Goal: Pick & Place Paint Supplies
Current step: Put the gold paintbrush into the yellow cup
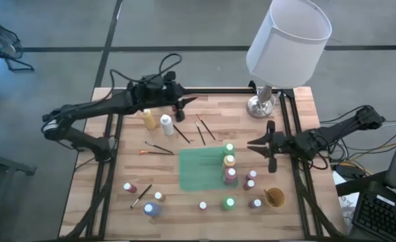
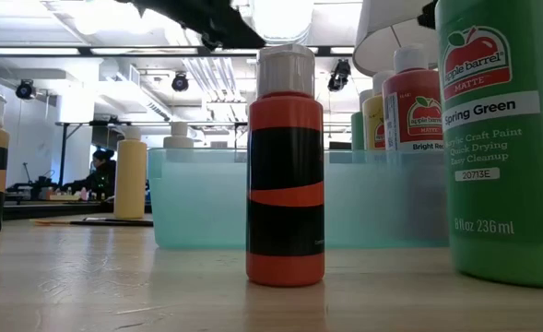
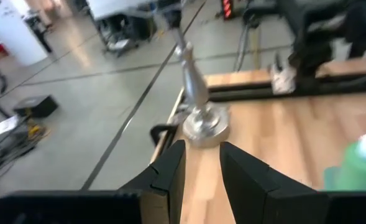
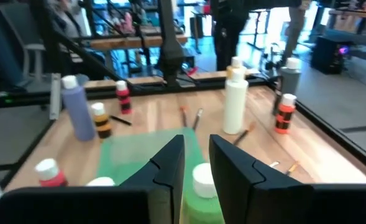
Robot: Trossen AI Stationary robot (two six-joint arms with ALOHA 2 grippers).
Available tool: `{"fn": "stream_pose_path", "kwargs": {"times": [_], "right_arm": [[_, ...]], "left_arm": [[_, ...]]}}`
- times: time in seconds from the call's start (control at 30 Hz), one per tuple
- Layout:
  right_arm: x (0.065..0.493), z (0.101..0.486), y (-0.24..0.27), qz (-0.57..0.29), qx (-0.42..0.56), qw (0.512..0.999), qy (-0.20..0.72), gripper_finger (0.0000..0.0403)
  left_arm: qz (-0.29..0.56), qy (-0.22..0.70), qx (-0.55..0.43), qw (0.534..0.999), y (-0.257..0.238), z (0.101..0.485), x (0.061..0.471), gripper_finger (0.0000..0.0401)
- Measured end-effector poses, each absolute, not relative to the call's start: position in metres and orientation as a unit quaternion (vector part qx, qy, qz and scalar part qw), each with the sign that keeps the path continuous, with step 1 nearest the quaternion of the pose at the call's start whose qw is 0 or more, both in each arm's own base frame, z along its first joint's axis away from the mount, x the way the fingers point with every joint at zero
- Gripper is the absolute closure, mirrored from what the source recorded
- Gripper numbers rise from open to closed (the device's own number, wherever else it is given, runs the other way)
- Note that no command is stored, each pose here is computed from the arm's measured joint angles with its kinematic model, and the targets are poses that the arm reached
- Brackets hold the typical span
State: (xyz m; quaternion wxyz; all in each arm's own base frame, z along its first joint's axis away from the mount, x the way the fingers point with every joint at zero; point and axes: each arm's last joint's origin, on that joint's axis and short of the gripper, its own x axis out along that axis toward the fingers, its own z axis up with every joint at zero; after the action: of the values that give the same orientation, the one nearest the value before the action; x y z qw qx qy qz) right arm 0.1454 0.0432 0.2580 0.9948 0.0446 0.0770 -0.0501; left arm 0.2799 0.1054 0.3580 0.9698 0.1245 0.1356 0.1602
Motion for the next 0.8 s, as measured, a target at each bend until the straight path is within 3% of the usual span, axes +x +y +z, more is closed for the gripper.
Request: {"fn": "stream_pose_path", "kwargs": {"times": [0.47,0.8], "right_arm": [[0.153,0.263,0.013,-0.157,0.056,0.982,0.089,0.0356],[0.154,0.262,0.000,-0.202,0.055,0.974,0.089,0.0349]], "left_arm": [[0.244,0.232,0.111,0.935,0.132,0.327,0.329,0.0295],[0.296,0.245,0.083,0.920,0.149,0.316,0.329,0.0295]]}}
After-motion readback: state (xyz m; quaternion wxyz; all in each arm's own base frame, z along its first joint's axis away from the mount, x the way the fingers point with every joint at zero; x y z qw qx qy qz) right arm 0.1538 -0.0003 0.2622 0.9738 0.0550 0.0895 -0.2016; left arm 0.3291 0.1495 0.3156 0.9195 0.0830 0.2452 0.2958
